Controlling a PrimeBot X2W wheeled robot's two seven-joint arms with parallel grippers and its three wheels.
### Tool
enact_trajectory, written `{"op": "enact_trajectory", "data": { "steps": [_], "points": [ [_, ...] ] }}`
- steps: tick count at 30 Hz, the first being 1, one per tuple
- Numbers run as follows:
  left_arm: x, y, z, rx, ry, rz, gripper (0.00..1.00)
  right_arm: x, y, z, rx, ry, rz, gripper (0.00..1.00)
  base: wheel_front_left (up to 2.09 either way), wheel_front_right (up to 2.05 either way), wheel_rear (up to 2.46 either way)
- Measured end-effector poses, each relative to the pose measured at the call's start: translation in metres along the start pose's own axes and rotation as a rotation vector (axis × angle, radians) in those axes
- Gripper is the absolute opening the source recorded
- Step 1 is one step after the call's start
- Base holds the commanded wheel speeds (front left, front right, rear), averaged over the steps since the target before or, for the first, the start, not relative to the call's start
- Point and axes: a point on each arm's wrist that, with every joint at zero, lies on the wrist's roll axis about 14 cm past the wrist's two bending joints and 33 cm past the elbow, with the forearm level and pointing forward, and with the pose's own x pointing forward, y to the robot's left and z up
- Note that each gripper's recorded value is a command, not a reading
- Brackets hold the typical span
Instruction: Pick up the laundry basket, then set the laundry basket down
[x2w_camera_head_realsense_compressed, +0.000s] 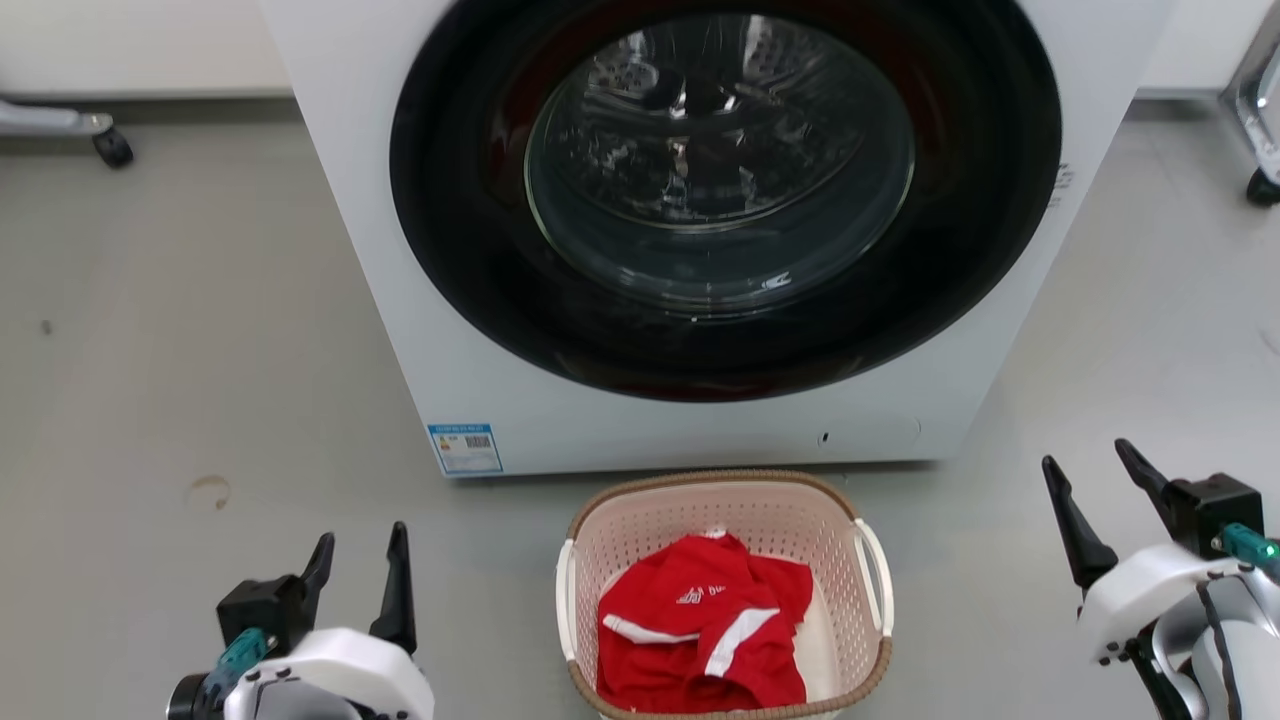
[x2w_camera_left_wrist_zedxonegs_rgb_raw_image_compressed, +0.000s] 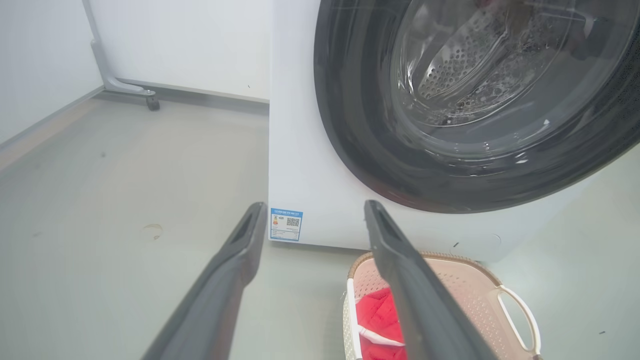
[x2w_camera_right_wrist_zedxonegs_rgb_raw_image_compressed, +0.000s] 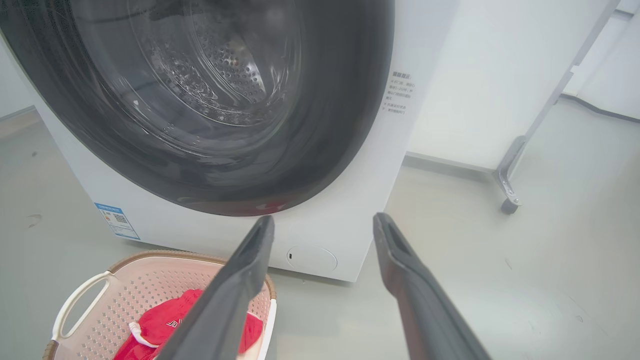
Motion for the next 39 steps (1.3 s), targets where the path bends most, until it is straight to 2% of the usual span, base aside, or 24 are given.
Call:
{"op": "enact_trajectory", "data": {
  "steps": [13,27,28,34,39],
  "points": [
    [-0.044,0.019,0.026,0.000,-0.128,0.041,1.00,-0.043,-0.005,0.027,-0.026,-0.121,-0.050,1.00,0.00,0.00,0.00],
    [-0.066,0.015,0.036,0.025,-0.183,0.041,1.00,-0.066,-0.002,0.045,-0.012,-0.182,-0.076,1.00,0.00,0.00,0.00],
    [-0.067,0.016,0.034,0.031,-0.177,0.046,0.00,-0.067,-0.002,0.043,-0.006,-0.175,-0.077,0.00,0.00,0.00,0.00],
    [-0.077,0.017,-0.006,-0.001,-0.063,0.072,0.00,-0.077,0.017,-0.002,0.081,-0.061,-0.079,0.00,0.00,0.00,0.00],
    [-0.077,0.020,-0.011,-0.048,-0.037,0.085,0.00,-0.079,0.013,-0.005,0.137,-0.054,-0.099,0.00,0.00,0.00,0.00]
  ]
}}
